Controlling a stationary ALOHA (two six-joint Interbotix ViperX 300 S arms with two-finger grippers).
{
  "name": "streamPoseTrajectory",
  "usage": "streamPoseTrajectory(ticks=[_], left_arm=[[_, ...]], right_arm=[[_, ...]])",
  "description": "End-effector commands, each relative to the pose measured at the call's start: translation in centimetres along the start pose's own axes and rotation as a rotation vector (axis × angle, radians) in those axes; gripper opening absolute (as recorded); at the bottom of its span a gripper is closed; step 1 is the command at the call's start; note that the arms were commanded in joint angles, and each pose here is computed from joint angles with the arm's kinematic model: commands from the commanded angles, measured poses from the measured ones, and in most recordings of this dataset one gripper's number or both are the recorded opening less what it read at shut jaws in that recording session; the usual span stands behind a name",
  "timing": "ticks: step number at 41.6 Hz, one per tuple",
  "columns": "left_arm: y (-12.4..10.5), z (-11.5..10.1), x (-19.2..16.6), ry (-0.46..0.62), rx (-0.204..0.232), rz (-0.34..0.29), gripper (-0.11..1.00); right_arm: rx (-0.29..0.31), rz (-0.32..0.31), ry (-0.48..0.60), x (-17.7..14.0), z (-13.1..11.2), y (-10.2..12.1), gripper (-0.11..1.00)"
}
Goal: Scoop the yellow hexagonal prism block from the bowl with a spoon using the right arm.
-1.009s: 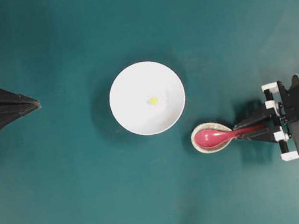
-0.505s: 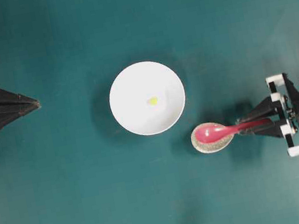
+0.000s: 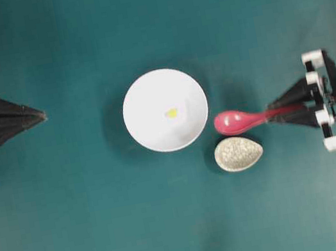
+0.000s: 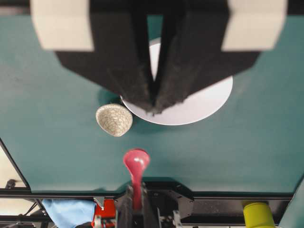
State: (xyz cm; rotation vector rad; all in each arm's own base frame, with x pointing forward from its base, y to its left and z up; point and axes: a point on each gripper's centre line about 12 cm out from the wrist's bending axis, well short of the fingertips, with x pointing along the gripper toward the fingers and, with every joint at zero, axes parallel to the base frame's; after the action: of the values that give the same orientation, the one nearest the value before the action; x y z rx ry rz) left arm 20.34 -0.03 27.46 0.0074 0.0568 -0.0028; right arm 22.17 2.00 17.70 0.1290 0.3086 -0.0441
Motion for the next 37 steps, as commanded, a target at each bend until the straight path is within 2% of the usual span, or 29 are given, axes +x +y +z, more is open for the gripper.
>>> streamPoseTrajectory(ticks=[1, 19, 28, 37], left_arm=[[0.0, 0.9, 0.3, -0.023, 0.002, -0.002, 0.04], [0.0, 0.7, 0.4, -0.014, 0.002, -0.002, 0.03], [0.0, 0.7, 0.5, -0.012, 0.003, -0.002, 0.03], [0.0, 0.7, 0.5, -0.011, 0.002, -0.002, 0.03]], right_arm=[[0.018, -0.008, 0.022, 0.1, 2.1, -0.6, 0.23], [0.026, -0.029, 0.247, 2.1, 6.8, -3.0, 0.23], [0.068, -0.044, 0.356, 4.2, 8.0, -4.5, 0.23], [0.084, -0.017, 0.505, 6.6, 9.2, -5.3, 0.24]])
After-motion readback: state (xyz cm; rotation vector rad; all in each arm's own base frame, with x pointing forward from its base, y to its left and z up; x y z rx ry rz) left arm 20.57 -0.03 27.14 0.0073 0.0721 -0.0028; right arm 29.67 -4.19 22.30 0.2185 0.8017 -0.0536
